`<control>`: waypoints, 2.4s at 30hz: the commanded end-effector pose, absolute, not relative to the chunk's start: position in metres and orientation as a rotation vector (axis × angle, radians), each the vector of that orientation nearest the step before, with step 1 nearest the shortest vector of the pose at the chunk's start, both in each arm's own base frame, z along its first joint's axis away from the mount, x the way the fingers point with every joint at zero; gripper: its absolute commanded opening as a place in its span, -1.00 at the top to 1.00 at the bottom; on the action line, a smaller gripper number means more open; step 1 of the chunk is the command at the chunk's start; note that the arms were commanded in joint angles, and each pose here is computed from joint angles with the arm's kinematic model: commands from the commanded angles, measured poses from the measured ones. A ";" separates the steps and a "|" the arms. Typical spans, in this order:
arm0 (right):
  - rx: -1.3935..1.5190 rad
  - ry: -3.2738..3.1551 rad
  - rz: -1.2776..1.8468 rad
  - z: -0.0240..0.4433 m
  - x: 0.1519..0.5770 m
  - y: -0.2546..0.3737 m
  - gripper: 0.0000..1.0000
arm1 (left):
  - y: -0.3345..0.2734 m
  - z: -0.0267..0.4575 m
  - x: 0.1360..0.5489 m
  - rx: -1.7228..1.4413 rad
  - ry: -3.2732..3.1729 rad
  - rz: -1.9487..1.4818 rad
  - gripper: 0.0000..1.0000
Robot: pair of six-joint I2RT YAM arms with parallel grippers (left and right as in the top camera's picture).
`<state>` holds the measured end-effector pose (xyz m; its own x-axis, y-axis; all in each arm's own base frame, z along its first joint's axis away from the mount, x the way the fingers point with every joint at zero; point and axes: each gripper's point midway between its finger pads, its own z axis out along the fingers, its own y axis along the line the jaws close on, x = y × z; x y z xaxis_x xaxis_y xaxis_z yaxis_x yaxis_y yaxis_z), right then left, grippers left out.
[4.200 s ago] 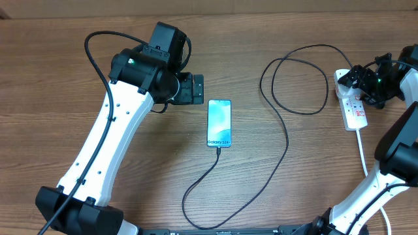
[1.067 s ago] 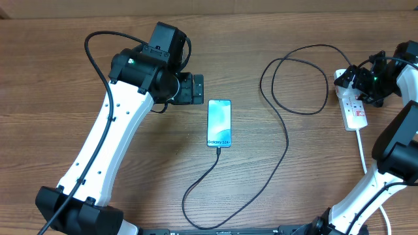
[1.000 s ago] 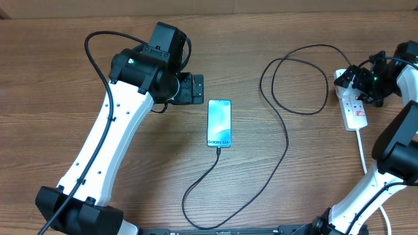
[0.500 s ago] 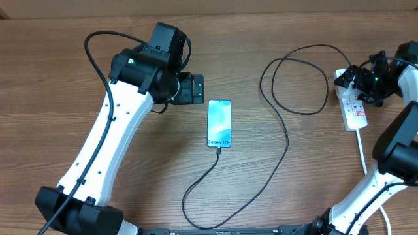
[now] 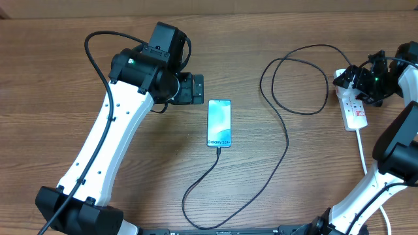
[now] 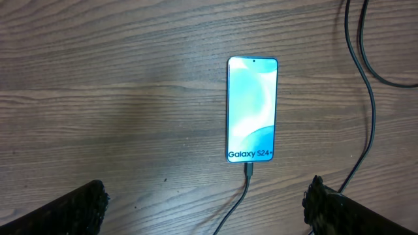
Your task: Plug charger to phone and switch on socket
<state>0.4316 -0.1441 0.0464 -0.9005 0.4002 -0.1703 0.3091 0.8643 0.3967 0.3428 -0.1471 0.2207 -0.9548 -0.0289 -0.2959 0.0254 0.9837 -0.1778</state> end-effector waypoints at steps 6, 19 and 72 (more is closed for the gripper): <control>0.532 2.794 0.667 0.044 0.430 -0.122 -1.00 | -0.149 0.227 0.345 0.023 2.803 -0.251 -0.99; 0.583 2.794 0.661 0.043 0.429 -0.124 -1.00 | -0.149 0.227 0.345 0.023 2.803 -0.251 -0.99; 1.021 2.429 -0.008 0.263 0.340 -0.119 -0.99 | -0.149 0.227 0.345 0.023 2.803 -0.251 -0.99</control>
